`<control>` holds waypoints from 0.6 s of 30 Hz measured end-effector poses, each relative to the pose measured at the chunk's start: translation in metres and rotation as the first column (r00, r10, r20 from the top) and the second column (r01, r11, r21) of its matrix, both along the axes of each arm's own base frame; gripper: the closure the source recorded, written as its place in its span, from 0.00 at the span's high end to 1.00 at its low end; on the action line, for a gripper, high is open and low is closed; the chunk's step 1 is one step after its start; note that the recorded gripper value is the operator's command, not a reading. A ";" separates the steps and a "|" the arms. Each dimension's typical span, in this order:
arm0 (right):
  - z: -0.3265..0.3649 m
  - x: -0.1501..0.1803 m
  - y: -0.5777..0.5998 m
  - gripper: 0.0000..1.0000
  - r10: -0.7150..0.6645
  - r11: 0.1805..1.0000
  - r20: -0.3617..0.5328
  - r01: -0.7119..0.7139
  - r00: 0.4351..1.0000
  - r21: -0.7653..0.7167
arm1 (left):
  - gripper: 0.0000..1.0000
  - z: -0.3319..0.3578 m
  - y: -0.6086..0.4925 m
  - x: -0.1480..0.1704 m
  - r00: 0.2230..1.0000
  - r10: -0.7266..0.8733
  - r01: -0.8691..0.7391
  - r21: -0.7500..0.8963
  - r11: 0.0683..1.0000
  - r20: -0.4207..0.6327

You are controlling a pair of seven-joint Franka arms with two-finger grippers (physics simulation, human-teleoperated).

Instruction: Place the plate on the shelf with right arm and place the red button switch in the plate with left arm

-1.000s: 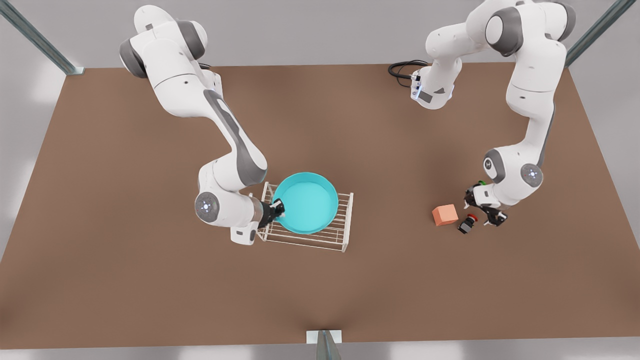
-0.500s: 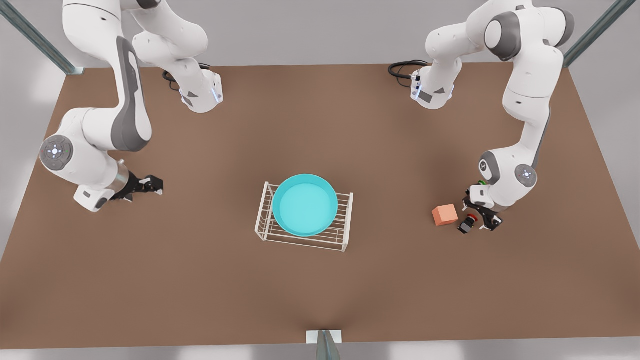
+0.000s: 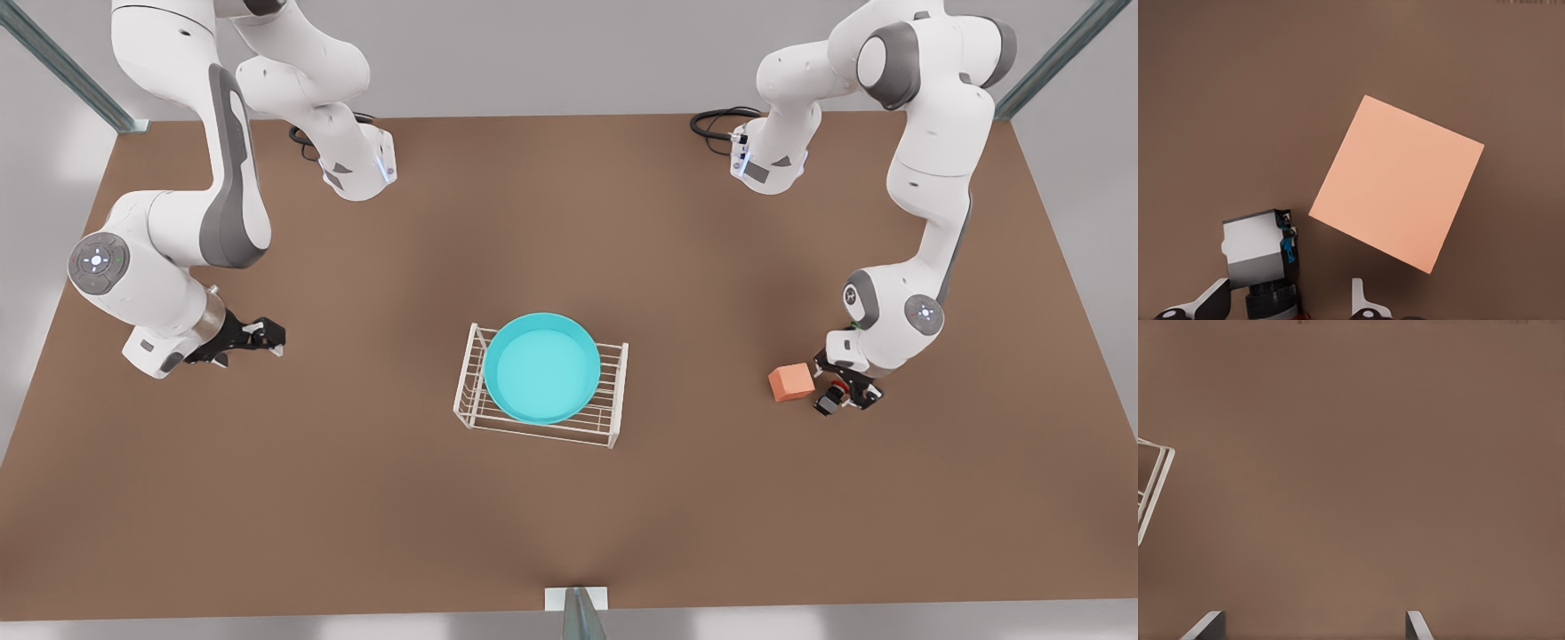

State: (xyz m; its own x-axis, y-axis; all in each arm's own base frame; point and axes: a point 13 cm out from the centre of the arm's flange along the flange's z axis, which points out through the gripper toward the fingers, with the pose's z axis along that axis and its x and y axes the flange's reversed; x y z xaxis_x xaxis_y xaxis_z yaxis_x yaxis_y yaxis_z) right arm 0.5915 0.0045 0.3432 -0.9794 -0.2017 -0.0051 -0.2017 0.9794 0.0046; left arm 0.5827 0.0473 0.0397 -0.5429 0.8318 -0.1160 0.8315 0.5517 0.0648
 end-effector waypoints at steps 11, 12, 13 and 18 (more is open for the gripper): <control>0.000 0.001 -0.002 1.00 -0.005 1.000 0.005 0.005 1.000 0.000 | 0.58 -0.008 -0.001 0.006 1.000 0.030 -0.030 -0.006 1.000 -0.004; 0.000 0.001 -0.002 1.00 -0.006 1.000 0.005 0.006 1.000 0.000 | 0.53 -0.007 -0.001 0.007 0.999 0.032 -0.032 -0.005 0.999 -0.002; 0.001 0.002 -0.002 1.00 -0.006 1.000 0.007 0.006 1.000 0.000 | 0.50 -0.007 -0.001 0.008 0.999 0.035 -0.035 -0.005 0.999 0.001; 0.003 0.003 -0.002 1.00 -0.006 1.000 0.010 0.006 1.000 0.000 | 0.49 -0.001 0.006 0.015 0.998 0.057 -0.057 -0.006 0.998 0.015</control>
